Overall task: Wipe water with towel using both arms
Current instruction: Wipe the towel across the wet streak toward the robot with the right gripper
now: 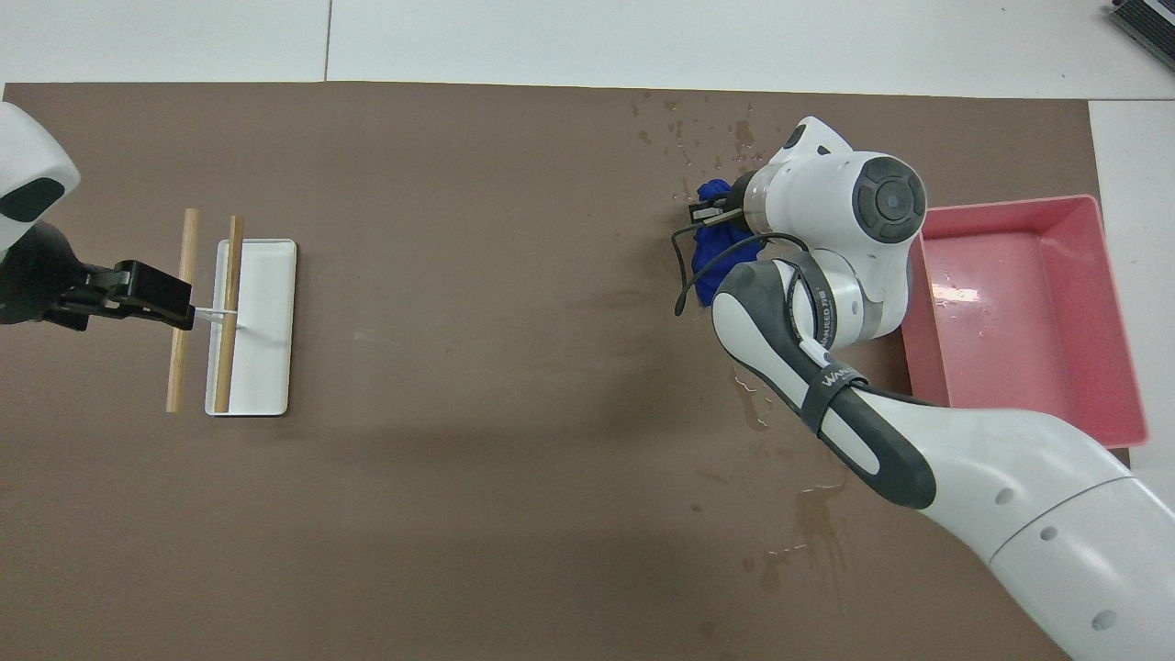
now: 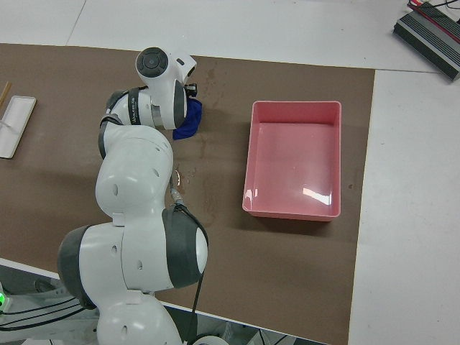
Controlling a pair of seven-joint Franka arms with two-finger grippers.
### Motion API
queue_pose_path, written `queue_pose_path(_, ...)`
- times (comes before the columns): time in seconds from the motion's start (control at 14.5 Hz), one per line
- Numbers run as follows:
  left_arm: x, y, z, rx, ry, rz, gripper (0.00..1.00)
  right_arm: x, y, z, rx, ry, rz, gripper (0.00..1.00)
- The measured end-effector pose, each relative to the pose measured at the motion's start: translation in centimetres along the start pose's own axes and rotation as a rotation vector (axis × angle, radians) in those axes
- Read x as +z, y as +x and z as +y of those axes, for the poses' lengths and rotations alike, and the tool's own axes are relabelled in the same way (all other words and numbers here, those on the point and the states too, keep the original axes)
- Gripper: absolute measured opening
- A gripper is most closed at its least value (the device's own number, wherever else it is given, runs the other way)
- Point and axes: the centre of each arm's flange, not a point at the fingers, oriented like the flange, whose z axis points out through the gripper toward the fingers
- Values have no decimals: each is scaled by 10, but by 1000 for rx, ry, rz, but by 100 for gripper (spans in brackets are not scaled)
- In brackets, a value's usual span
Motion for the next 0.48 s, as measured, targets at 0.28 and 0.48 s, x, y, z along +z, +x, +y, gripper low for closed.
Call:
queue_pose_path(0.28, 0, 0, 0, 0, 0, 0, 100, 23, -13, 1, 4, 4, -26, 19)
queue_pose_path(0.48, 0, 0, 0, 0, 0, 0, 100, 25, -17, 2, 31, 4, -36, 19)
